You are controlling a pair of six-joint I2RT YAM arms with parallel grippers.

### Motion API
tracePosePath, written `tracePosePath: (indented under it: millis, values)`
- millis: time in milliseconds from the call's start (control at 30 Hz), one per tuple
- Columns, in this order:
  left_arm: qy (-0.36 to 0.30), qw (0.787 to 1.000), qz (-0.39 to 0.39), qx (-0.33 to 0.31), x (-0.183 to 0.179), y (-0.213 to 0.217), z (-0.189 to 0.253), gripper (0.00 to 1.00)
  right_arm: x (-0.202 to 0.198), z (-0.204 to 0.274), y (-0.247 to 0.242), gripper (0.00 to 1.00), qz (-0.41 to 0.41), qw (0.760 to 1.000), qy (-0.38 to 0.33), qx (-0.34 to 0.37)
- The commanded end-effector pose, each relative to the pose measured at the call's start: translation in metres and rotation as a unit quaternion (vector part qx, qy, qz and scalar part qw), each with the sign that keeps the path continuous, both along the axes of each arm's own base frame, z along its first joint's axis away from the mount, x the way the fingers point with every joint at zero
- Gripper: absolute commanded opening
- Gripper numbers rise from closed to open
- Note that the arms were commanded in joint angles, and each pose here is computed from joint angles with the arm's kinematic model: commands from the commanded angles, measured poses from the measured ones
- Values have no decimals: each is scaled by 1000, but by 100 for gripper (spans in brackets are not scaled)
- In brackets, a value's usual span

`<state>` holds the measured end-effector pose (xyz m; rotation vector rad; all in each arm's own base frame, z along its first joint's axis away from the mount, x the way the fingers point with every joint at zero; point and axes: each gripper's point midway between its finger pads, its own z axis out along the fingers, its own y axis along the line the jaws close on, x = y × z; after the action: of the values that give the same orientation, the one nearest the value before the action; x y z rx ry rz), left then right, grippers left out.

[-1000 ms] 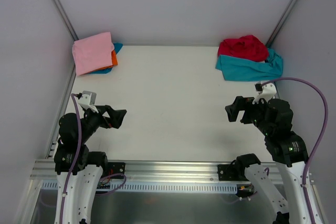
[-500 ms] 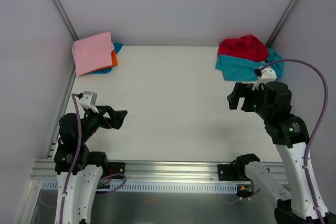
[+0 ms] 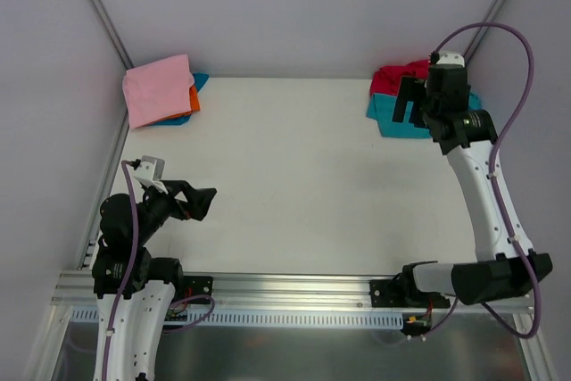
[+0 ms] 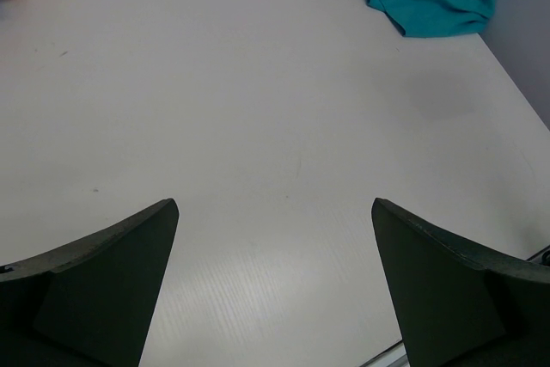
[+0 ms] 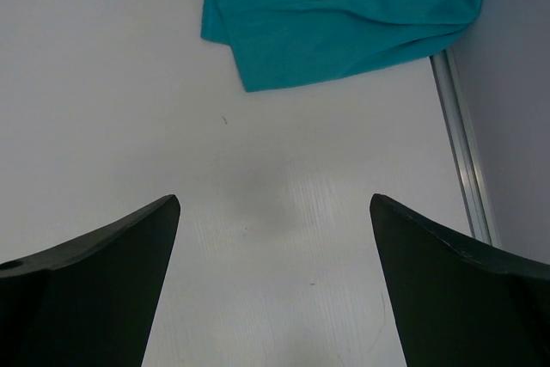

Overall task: Fold and stack the t-shirts
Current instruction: Grab crumpled tshirt from the corner of the board with the right arm

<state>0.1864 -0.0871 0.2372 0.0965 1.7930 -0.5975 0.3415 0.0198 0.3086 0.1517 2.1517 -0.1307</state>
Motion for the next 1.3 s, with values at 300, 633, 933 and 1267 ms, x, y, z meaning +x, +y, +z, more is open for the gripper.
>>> tracePosePath:
  millis: [300, 633, 933, 1267]
  values:
    - [-32, 999, -18, 0, -5, -5, 10, 99, 105, -47, -107, 99, -209, 977, 34, 19]
    - [-43, 999, -19, 0, -6, -6, 14, 99, 162, -123, -115, 98, -149, 978, 94, 107]
    - [-42, 999, -19, 0, -6, -6, 12, 99, 213, -149, -23, 96, 9, 980, 118, 158]
    - [-40, 999, -24, -1, -6, -7, 12, 99, 236, -192, 9, 96, 36, 975, 153, 156]
